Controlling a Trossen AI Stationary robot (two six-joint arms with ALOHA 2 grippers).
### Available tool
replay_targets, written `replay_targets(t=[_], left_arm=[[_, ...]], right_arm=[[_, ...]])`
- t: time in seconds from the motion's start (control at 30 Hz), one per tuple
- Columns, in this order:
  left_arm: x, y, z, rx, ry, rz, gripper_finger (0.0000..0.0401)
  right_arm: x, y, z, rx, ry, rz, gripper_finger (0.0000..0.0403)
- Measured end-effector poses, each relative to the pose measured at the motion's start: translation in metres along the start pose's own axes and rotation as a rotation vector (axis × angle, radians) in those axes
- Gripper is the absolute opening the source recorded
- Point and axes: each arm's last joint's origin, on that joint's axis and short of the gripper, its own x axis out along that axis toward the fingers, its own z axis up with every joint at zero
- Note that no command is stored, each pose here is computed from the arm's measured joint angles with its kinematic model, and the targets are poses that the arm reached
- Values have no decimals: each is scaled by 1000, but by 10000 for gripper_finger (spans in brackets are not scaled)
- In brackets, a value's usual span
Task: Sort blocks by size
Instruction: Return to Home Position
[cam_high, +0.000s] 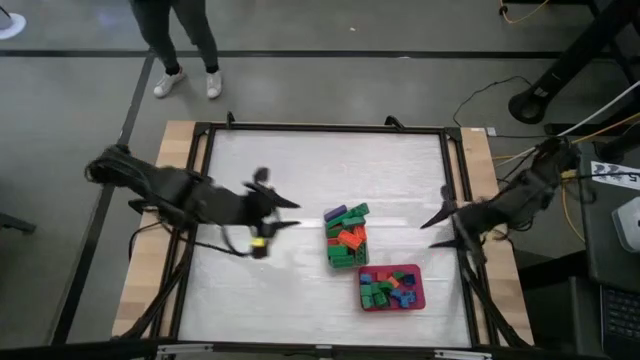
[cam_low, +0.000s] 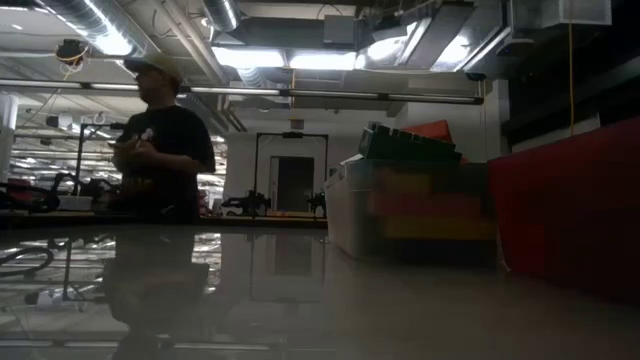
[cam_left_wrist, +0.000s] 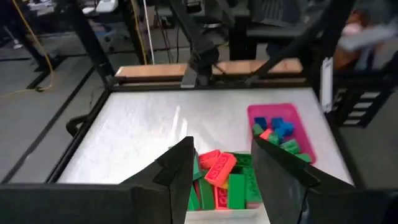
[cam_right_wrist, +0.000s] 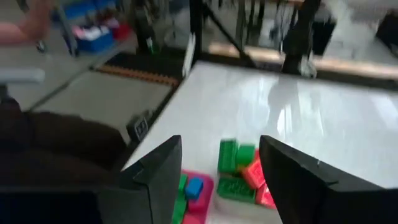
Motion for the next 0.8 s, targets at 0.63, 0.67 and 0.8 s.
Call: replay_targets(t=[0.63, 0.67, 0.8], left_arm=[[-74, 58, -35, 148, -68, 40, 148], [-67, 59, -43, 148, -54, 54, 148], [-44, 67, -79, 73, -45, 123, 148]], right_arm=[[-58, -27, -40, -21, -333, -25, 214], [-54, -26, -44, -21, -341, -26, 214], [-40, -23, -61, 17, -389, 10, 214]])
